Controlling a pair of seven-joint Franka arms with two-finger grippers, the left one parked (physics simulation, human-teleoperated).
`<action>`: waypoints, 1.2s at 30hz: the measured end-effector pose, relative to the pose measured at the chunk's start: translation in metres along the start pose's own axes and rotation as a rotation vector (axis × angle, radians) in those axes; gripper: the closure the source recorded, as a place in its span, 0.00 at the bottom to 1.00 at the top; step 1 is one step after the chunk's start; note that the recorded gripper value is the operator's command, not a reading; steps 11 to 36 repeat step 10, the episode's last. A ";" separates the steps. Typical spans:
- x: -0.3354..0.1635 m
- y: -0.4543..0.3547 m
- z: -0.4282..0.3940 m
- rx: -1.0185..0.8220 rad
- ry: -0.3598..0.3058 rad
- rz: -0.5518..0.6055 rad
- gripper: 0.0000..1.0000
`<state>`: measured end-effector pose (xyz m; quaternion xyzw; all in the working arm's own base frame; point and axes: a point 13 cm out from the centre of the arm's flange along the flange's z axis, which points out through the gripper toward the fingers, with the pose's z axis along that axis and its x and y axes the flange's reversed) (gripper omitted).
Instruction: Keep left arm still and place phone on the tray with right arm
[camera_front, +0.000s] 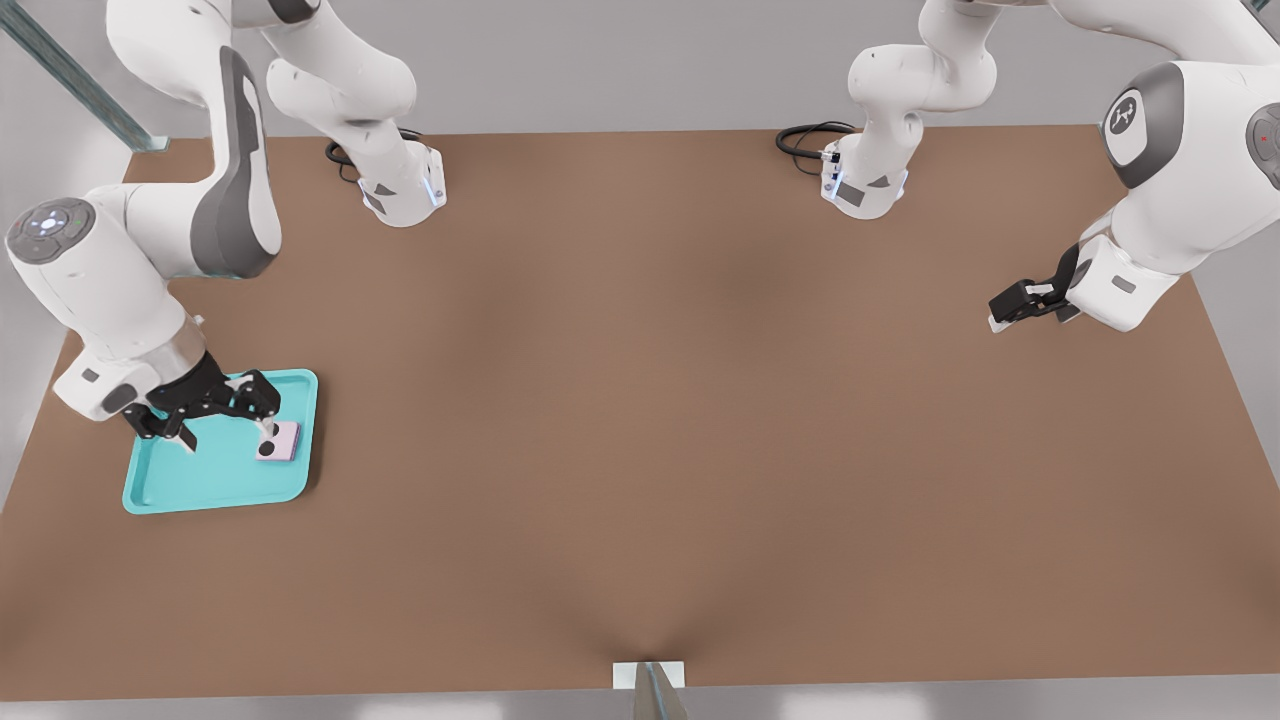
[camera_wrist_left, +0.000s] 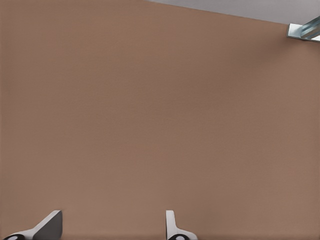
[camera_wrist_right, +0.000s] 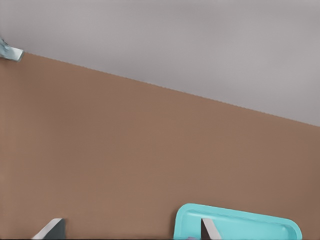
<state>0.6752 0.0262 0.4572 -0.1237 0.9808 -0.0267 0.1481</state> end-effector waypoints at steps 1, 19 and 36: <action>-0.001 0.009 -0.009 -0.013 0.015 0.006 0.00; 0.070 0.034 -0.054 -0.046 0.243 0.081 0.00; 0.070 0.034 -0.054 -0.046 0.243 0.081 0.00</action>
